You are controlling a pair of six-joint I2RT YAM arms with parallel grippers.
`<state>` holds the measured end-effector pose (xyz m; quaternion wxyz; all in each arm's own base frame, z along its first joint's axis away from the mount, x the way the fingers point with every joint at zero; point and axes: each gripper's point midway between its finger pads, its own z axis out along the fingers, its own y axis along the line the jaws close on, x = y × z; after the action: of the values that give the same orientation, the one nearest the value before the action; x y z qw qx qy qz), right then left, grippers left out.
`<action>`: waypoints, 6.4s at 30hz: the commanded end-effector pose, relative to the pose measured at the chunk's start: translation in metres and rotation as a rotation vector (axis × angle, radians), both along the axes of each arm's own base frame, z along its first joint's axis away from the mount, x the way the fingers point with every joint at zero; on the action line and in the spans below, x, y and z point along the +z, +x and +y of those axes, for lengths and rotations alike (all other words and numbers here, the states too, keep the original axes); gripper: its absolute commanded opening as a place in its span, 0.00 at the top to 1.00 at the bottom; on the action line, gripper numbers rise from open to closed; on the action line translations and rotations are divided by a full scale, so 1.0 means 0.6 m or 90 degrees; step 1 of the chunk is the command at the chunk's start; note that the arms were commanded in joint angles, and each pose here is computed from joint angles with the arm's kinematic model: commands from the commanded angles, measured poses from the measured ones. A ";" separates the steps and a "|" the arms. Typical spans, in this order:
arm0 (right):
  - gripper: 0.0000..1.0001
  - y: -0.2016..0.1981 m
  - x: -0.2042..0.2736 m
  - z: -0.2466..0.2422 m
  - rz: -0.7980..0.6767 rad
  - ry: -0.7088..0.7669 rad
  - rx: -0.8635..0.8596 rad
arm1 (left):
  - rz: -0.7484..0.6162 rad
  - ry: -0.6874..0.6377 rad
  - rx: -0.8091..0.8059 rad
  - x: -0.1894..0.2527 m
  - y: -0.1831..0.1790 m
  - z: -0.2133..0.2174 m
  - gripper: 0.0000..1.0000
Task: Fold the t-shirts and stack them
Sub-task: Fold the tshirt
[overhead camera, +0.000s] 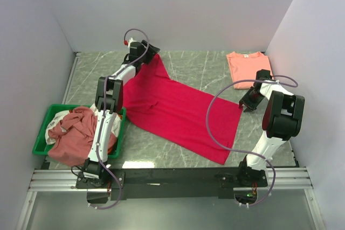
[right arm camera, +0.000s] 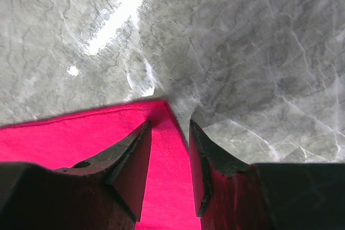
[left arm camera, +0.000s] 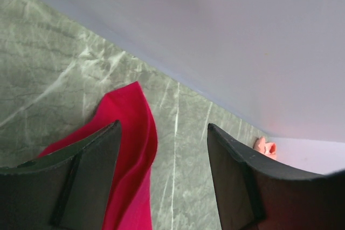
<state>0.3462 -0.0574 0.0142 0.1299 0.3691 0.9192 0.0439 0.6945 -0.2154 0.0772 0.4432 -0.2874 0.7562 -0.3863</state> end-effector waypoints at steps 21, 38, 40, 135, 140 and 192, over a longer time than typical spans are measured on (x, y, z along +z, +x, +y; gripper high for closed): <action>0.71 -0.001 -0.030 0.011 0.014 0.025 0.009 | 0.001 0.105 0.010 -0.018 0.007 -0.016 0.56; 0.87 0.002 -0.020 0.009 0.008 0.020 0.012 | -0.015 0.086 0.005 0.008 -0.004 -0.007 1.00; 0.93 0.004 -0.016 0.008 0.003 0.018 0.012 | -0.035 0.073 0.016 0.043 -0.005 -0.001 1.00; 0.62 -0.255 0.057 0.145 -0.043 -0.116 0.040 | 0.178 0.123 0.145 0.084 -0.437 0.313 0.93; 0.50 -0.259 0.100 0.152 -0.087 -0.102 0.035 | 0.176 0.115 0.147 0.092 -0.433 0.314 0.73; 0.55 -0.061 0.008 0.105 0.058 -0.037 -0.012 | 0.151 0.113 -0.255 -0.012 -0.203 -0.016 0.53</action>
<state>0.2920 0.0202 0.0143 0.0713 0.3829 0.9208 0.0200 0.5596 -0.2178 0.0441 0.2690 -0.1506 0.8874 -0.3427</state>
